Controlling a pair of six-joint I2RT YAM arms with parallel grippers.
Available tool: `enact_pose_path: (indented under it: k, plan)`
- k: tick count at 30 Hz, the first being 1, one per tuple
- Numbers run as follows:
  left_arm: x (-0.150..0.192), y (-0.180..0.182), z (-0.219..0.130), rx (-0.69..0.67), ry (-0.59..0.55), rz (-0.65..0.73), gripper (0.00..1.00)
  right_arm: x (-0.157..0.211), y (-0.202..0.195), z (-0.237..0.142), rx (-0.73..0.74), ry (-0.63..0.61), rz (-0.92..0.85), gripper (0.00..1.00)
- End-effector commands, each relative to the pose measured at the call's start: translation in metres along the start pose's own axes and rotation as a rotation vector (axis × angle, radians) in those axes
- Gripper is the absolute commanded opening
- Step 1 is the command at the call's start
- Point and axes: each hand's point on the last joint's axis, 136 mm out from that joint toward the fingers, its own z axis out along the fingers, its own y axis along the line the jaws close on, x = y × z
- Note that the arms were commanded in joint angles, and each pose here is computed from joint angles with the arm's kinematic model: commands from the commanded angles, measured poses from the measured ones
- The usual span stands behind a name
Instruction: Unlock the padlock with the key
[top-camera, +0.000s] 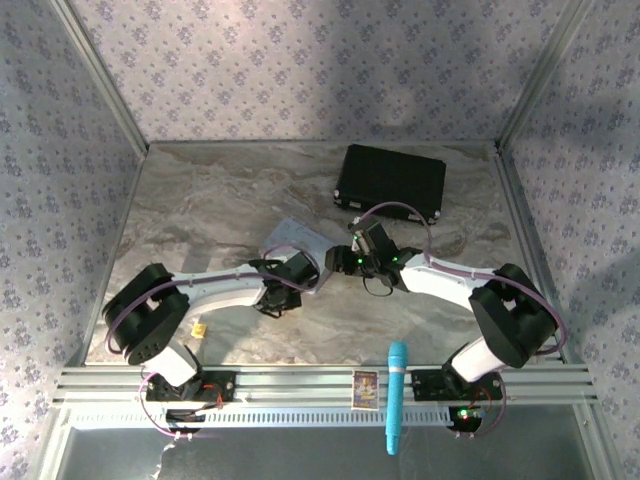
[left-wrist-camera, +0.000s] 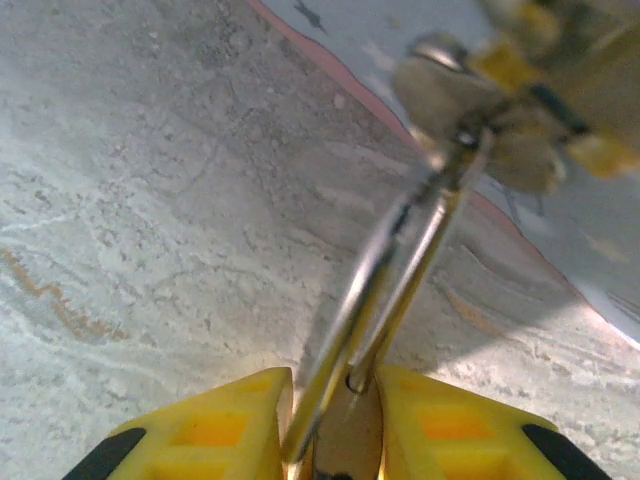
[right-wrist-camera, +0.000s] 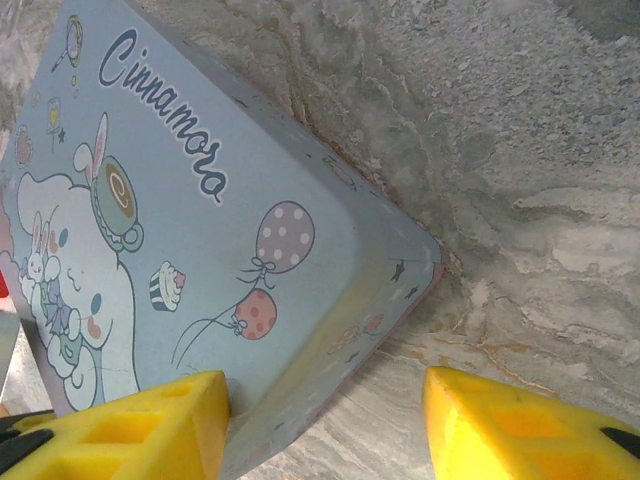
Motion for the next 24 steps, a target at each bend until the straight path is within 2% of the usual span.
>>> enact_pose_path:
  k: [1, 6, 10, 14, 24]
  plan:
    - [-0.009, 0.017, -0.014, -0.152, -0.069, 0.087, 0.25, -0.003, -0.002, 0.002, 0.023, 0.014, -0.011, 0.54]
    - [-0.016, 0.025, -0.021, -0.277, -0.141, 0.193, 0.22, -0.004, -0.001, 0.002, 0.021, 0.01, -0.012, 0.54]
    - [-0.008, 0.012, -0.016, -0.277, -0.129, 0.24, 0.22, -0.004, -0.003, 0.004, 0.025, 0.017, -0.01, 0.54]
    - [-0.005, 0.013, -0.019, -0.366, -0.134, 0.28, 0.23, -0.003, -0.003, 0.003, 0.022, 0.018, -0.006, 0.54]
    - [0.006, -0.003, -0.023, -0.334, -0.152, 0.297, 0.27, -0.002, -0.004, 0.003, 0.021, 0.016, 0.001, 0.54]
